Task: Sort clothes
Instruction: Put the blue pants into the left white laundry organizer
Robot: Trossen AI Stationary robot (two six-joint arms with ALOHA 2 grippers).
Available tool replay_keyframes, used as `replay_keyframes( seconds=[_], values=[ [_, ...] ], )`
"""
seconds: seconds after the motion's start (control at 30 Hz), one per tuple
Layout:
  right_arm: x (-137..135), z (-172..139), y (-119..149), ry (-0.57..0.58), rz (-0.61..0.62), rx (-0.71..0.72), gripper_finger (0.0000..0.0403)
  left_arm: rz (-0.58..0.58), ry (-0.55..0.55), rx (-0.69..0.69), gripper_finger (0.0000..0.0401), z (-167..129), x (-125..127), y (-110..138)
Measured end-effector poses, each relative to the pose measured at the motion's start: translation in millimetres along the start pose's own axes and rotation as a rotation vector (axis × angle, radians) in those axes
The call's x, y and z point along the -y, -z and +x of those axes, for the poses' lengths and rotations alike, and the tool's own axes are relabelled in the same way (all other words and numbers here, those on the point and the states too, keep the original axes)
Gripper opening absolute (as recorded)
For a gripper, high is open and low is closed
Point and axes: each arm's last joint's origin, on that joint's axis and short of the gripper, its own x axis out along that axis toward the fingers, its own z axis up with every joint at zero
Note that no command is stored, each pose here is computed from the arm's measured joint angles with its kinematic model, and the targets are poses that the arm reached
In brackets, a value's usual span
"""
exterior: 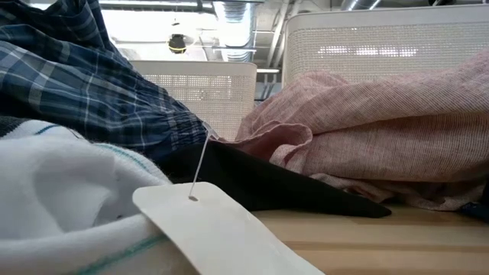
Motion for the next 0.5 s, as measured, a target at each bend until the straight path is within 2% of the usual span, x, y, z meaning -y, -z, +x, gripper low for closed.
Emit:
replay_keyframes(
  seconds=[0.1, 0.23, 0.37, 0.5],
  values=[
    [0.0, -0.1, -0.1, 0.0, 0.0, 0.001, 0.0045, -0.004, 0.035, -0.073, 0.0006, 18.9, -5.3, -2.4],
    [0.0, 0.0, 0.0, 0.0, 0.0, 0.0, 0.0045, -0.033, 0.105, -0.161, 0.0008, 44.8, 0.5, 0.6],
    [0.0, -0.1, -0.1, 0.0, 0.0, 0.0, 0.0045, -0.009, -0.015, -0.392, 0.0024, 63.0, 11.9, 15.4],
    [0.0, 0.0, 0.0, 0.0, 0.0, 0.0, 0.0045, 0.07, -0.197, -0.615, 0.0067, 69.8, 23.0, 26.0]
  ],
)
